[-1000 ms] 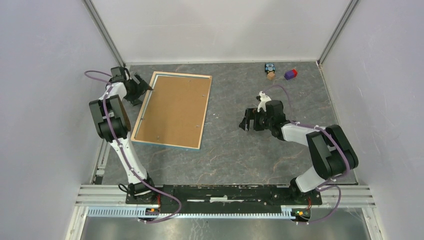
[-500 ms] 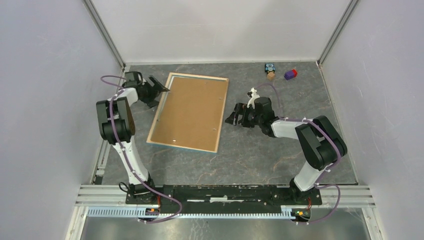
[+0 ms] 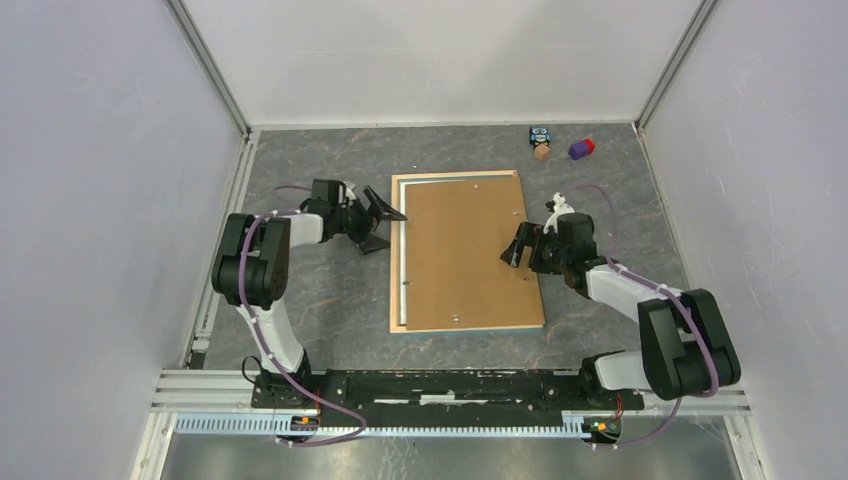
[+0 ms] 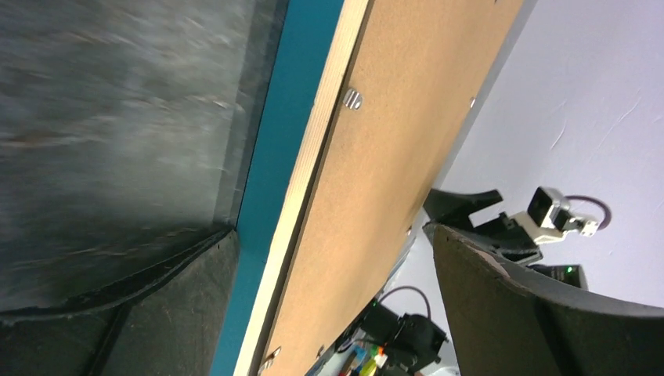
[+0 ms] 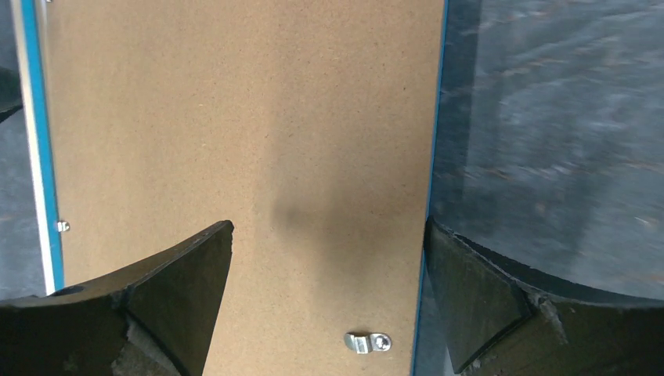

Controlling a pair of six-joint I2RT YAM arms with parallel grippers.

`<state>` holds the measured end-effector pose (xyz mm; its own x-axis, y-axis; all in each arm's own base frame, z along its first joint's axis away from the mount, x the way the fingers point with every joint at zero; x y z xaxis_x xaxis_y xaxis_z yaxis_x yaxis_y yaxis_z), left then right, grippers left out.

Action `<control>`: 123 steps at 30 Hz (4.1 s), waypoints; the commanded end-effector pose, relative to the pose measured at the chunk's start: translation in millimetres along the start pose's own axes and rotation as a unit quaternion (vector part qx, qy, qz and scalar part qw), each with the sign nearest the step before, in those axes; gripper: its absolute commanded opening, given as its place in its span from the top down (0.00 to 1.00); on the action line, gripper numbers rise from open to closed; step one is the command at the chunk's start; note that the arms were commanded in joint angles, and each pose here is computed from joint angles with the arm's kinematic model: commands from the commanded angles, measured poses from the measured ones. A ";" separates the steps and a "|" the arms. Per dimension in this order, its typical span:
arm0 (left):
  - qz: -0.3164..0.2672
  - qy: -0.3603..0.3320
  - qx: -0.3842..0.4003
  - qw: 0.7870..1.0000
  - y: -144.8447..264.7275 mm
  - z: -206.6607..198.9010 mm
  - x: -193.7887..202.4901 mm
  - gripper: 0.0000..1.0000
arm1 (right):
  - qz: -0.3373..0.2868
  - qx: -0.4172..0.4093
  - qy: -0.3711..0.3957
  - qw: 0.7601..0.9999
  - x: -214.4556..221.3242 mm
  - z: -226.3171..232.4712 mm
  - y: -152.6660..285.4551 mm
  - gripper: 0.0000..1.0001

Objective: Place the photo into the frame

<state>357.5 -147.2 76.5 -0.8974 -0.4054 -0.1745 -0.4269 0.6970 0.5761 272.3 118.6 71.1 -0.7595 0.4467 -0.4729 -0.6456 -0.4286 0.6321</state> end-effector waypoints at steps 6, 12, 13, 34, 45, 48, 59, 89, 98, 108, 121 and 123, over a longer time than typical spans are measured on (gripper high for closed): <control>0.100 -0.003 -0.031 0.995 -27.3 -2.4 49.5 0.00 | -0.016 0.056 0.097 0.994 -17.9 -22.2 34.0 0.02; 0.108 -0.021 -0.048 0.993 -30.8 -5.6 54.5 0.00 | -0.024 0.020 0.117 0.993 -26.8 -8.1 33.8 0.04; 0.106 -0.022 -0.053 0.993 -30.6 -5.1 53.6 0.00 | -0.027 0.022 0.119 0.992 -28.5 -7.6 35.0 0.04; 0.099 -0.038 -0.080 0.991 -30.5 -4.8 44.1 0.00 | -0.045 0.093 0.121 0.987 -33.6 -20.6 51.3 0.03; 0.098 -0.044 -0.079 0.991 -29.8 -6.7 42.9 0.00 | -0.006 0.050 0.116 0.992 -17.9 -17.2 42.6 0.05; 0.099 -0.043 -0.078 0.991 -30.3 -6.6 43.1 0.00 | -0.004 0.055 0.115 0.992 -16.7 -20.1 41.2 0.05; 0.099 -0.042 -0.078 0.991 -31.1 -5.5 43.4 0.00 | 0.001 0.036 0.114 0.993 -14.0 -16.2 41.0 0.06; 0.100 -0.041 -0.074 0.991 -32.0 -6.3 43.3 0.00 | -0.007 0.059 0.112 0.992 -13.2 -24.3 40.0 0.06; 0.101 -0.038 -0.071 0.992 -32.6 -6.8 43.3 0.00 | 0.007 0.044 0.105 0.993 -5.6 -25.7 34.3 0.07; 0.102 -0.038 -0.070 0.992 -32.8 -6.6 43.6 0.00 | -0.011 0.054 0.115 0.992 -16.5 -20.3 42.6 0.08; 0.101 -0.039 -0.073 0.991 -33.0 -5.6 43.4 0.00 | 0.013 0.038 0.104 0.994 -4.5 -25.1 30.8 0.08; 0.101 -0.039 -0.073 0.992 -32.8 -6.0 42.9 0.00 | 0.015 0.035 0.103 0.994 -4.2 -24.4 30.4 0.08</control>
<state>338.2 -197.0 76.7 -0.9658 -0.2379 -0.1031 -0.2463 0.7176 0.6514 251.3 78.0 76.5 -0.7869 0.2625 -0.5585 -0.6171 -0.3367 0.7113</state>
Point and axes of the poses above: each gripper's point midway between its finger pads, its own y axis back along the fingers, its own z axis along the line the jaws close on, x = y × z, the point moved 5 cm from there along y, back along the fingers, and after that the axes turned 13 degrees about -y, right-handed, at the moved point
